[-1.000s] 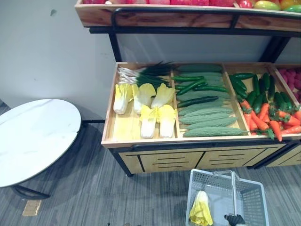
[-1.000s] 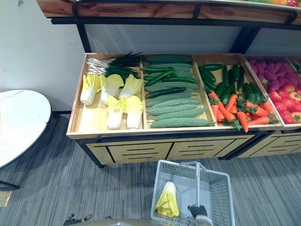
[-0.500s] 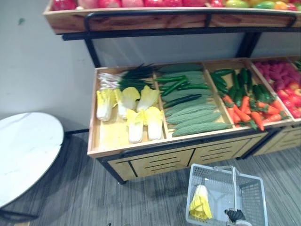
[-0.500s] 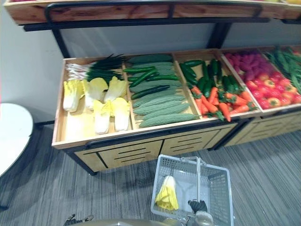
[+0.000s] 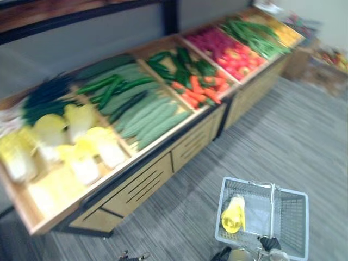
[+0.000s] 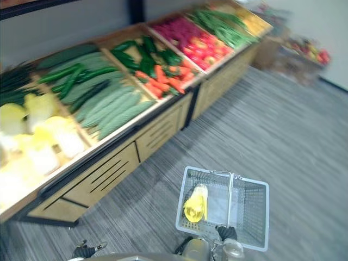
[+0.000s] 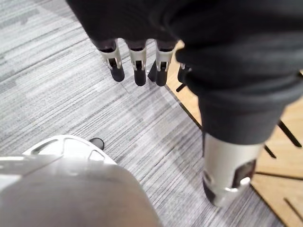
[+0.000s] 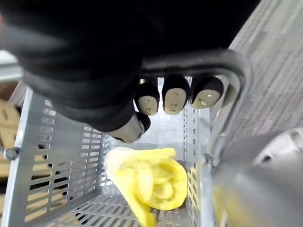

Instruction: Pick vegetable in the basket

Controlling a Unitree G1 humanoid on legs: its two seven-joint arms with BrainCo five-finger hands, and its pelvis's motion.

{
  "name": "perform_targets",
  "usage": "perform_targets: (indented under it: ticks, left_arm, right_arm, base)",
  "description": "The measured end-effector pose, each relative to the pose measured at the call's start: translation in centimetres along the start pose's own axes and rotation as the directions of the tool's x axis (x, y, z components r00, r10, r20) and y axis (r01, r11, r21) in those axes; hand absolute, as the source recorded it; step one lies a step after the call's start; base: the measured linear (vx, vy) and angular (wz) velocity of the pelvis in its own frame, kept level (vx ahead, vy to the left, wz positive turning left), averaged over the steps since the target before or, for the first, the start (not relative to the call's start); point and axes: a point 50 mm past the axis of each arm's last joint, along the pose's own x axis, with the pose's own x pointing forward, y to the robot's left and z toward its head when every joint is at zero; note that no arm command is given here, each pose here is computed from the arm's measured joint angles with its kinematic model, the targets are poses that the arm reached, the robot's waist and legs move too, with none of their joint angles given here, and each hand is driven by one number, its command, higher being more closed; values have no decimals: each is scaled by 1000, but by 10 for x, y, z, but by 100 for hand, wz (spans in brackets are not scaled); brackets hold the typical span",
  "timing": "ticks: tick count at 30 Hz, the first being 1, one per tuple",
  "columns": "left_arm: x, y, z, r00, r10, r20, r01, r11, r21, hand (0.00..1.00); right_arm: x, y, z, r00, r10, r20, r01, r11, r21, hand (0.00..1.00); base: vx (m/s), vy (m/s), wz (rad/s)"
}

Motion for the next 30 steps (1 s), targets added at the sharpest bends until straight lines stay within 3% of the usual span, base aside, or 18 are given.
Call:
perform_targets:
  ticks: [3,14,17,25,30]
  left_arm:
    - [5,-4,25,998,-8,61,9,1000,-5,0]
    - [5,-14,34,997,-17,80,23,998,-67,0]
    - [2,-26,35,995,-40,97,47,997,-69,0]
    - [2,-21,37,992,-30,119,38,997,-68,0]
    - [6,-2,31,995,3,99,-2,1000,-13,0]
  right_arm:
    - [2,-1,-2,999,-1,-39,1,1000,-2,100]
    - [-3,0,-19,994,-12,-104,12,1000,-1,100]
    - [4,-15,-4,997,-40,-63,37,998,-48,100]
    - [1,-27,-14,993,-75,-90,74,997,-21,100]
    - [-3,-9,-20,995,-33,-89,33,999,4,100]
  base:
    - [-25,-187,-111]
    - [-17,-73,-78]
    - [17,135,-136]
    - [66,241,-80]
    - [157,273,-14]
